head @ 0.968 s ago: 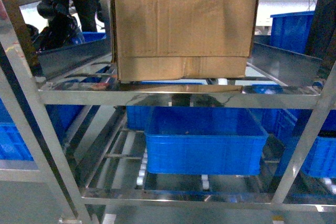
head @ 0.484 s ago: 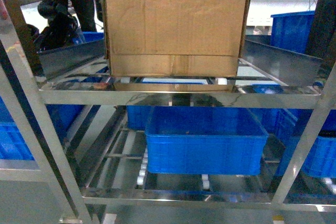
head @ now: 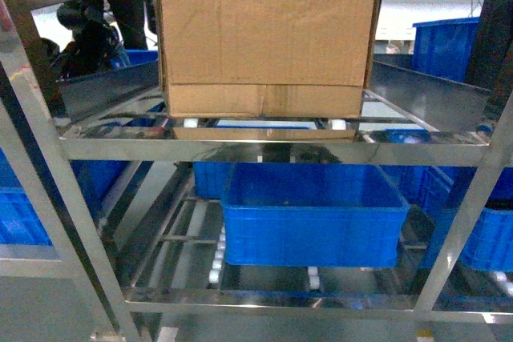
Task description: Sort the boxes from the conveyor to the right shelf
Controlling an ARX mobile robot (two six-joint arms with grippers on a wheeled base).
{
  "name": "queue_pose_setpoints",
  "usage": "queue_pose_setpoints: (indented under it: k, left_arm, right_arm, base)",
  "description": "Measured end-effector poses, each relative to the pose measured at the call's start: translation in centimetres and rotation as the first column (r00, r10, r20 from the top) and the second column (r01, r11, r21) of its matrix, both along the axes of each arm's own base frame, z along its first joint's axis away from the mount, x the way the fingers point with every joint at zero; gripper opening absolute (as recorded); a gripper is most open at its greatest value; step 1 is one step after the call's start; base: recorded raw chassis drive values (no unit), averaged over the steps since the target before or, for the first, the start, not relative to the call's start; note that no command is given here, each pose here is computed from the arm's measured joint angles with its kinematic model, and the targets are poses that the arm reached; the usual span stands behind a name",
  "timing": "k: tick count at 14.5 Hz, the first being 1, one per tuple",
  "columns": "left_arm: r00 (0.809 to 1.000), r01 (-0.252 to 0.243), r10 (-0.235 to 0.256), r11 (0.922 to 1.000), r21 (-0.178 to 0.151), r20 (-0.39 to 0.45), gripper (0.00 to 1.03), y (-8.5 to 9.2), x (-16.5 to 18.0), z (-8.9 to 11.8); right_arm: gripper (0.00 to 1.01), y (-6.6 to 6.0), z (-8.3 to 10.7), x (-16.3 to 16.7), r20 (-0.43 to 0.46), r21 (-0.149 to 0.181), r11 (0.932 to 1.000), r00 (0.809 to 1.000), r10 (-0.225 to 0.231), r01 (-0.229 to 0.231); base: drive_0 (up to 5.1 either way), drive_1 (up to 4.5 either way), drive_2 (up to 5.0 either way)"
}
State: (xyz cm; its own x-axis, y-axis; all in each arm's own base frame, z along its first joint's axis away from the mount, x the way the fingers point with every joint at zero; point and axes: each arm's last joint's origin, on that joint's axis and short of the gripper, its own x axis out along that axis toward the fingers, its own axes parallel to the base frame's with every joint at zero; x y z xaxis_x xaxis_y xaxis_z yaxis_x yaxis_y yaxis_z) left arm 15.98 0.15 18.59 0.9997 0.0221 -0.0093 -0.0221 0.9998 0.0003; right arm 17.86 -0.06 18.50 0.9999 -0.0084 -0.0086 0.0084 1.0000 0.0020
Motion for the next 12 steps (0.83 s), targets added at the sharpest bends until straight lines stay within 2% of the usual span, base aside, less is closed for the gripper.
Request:
queue_pose_setpoints:
  k: [1,12]
  left_arm:
    - [1.000,0.027,-0.027,0.9996,0.000,0.005,0.02,-0.2,-0.7,-0.3]
    - [1.000,0.023,-0.023,0.9997,0.000,0.000,0.02,-0.2,-2.2,-1.1]
  right_arm:
    - [0.02,0.1,-0.4,-0.9,-0.003,0.000,1.0000,1.000,0.009,-0.009]
    - [0.02,0.1,-1.1,-2.9,-0.003,0.000,1.0000,1.000,0.009,-0.009]
  base:
    - [0.0,0.00,0.0]
    - [0.0,0.00,0.0]
